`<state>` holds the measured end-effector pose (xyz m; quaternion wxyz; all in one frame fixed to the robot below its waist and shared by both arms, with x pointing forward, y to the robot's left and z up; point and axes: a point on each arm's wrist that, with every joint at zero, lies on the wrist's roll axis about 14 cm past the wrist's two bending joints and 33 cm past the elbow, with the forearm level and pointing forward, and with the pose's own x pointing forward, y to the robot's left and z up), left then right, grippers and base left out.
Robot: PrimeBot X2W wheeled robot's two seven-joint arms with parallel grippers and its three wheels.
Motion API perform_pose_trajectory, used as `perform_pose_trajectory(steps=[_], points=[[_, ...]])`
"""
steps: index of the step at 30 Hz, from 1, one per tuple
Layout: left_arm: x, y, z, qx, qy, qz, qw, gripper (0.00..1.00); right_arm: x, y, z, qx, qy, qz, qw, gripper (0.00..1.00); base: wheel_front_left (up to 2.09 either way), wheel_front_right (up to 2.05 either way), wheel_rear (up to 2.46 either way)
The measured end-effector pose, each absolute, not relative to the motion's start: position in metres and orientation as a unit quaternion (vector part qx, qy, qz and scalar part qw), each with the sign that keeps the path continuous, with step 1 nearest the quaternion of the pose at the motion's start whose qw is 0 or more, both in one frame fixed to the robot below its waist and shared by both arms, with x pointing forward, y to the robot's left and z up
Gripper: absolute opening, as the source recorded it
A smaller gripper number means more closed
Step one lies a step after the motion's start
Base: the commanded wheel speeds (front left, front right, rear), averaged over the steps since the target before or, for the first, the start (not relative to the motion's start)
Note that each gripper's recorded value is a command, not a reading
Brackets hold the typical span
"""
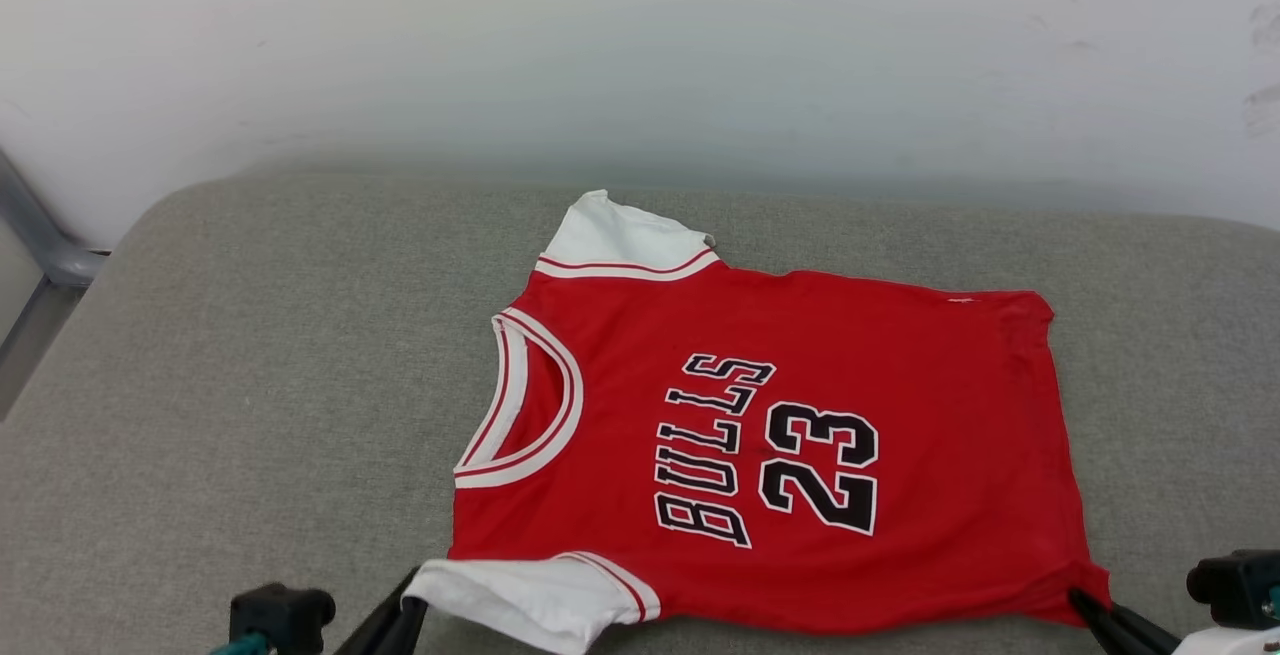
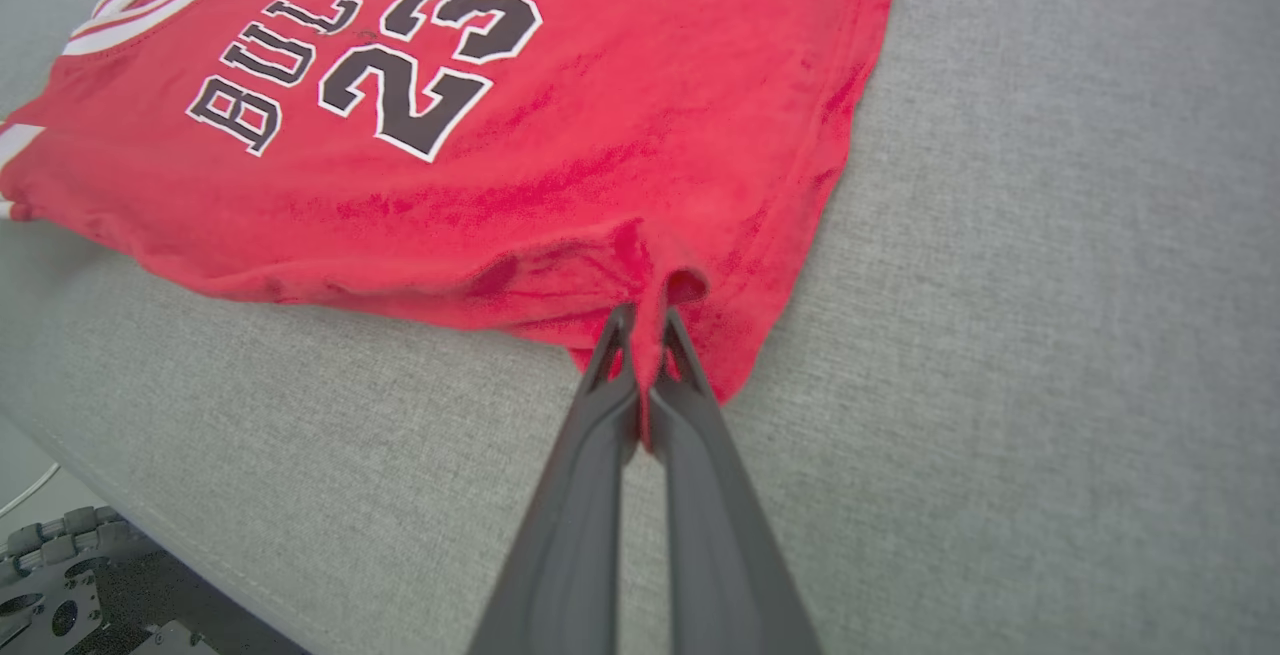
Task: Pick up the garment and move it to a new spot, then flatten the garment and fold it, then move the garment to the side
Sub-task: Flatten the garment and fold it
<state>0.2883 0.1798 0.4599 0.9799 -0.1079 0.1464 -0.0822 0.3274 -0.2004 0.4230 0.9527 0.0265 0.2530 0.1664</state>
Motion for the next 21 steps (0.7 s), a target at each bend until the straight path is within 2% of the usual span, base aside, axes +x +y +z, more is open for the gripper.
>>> perform_pose_trajectory(steps=[11, 21], points=[[0.366, 0.173, 0.501, -0.041, 0.103, -0.15, 0.982, 0.0, 0.358, -0.201, 0.443, 0.038, 0.225, 0.152, 0.962, 0.0, 0.0, 0.0, 0.0], [0.435, 0.17, 0.483, 0.0, 0.132, -0.176, 0.975, 0.0, 0.394, -0.207, 0.427, 0.046, 0.244, 0.138, 0.959, 0.0, 0.0, 0.0, 0.0]])
